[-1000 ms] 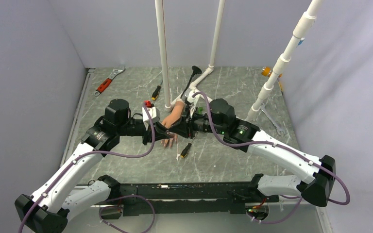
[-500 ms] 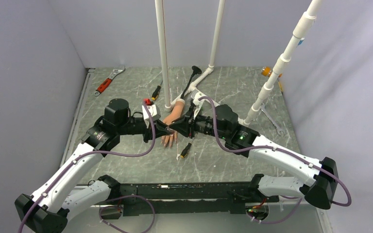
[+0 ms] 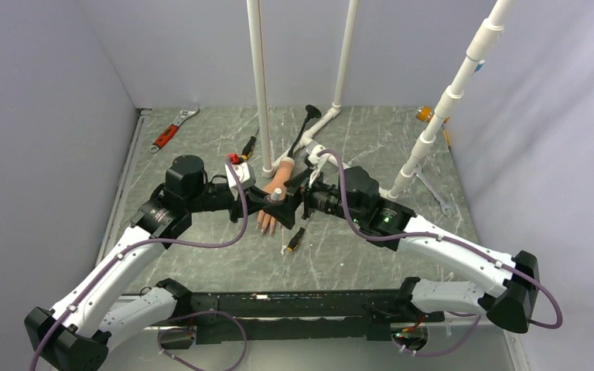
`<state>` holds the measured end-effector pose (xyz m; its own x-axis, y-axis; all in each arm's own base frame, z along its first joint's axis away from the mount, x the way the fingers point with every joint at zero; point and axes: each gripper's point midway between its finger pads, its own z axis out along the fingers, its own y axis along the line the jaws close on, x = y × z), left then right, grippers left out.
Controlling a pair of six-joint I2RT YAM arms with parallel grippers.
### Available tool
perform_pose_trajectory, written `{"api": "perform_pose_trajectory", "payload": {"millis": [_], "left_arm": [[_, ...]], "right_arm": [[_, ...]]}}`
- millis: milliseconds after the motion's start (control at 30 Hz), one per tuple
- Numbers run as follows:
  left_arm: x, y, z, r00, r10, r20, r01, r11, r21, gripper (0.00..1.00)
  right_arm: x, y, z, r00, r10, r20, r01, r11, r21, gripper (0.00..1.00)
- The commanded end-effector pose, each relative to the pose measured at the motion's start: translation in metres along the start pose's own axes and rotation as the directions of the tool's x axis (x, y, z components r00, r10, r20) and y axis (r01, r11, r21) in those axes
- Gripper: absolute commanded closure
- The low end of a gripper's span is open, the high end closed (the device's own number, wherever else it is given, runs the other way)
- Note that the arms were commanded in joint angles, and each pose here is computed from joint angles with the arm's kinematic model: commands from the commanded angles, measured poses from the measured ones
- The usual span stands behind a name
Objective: Paint the nails
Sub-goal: Unscrew the nail polish bottle.
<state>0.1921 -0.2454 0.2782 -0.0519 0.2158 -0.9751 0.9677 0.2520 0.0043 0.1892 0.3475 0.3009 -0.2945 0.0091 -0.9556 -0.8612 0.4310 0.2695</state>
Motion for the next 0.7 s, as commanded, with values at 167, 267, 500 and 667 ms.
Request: {"api": "perform_pose_trajectory", "payload": {"millis": [167, 267, 500, 667], "left_arm": [[-0.021, 0.019, -0.003, 0.998, 0.053, 0.032, -0.05, 0.994, -0.102, 1.0], [-0.021, 0.026, -0.005, 0.998, 0.047, 0.03, -0.042, 0.988, -0.149, 1.0], [-0.021, 0.055, -0.018, 0.998, 0.048, 0.028, -0.036, 0.939, -0.341, 1.0], [-0.021, 0.065, -0.025, 0.998, 0.052, 0.037, -0.032, 0.911, -0.411, 1.0]], "right_arm": [[-0.07, -0.001, -0.029, 0.975, 0.092, 0.2, -0.113, 0.989, 0.095, 0.02], [-0.07, -0.019, -0.027, 0.962, 0.181, 0.205, -0.223, 0.952, 0.209, 0.06], [-0.068, -0.038, -0.007, 0.92, 0.329, 0.211, -0.384, 0.864, 0.325, 0.18], [-0.075, -0.028, 0.016, 0.917, 0.346, 0.199, -0.393, 0.868, 0.303, 0.19]]}}
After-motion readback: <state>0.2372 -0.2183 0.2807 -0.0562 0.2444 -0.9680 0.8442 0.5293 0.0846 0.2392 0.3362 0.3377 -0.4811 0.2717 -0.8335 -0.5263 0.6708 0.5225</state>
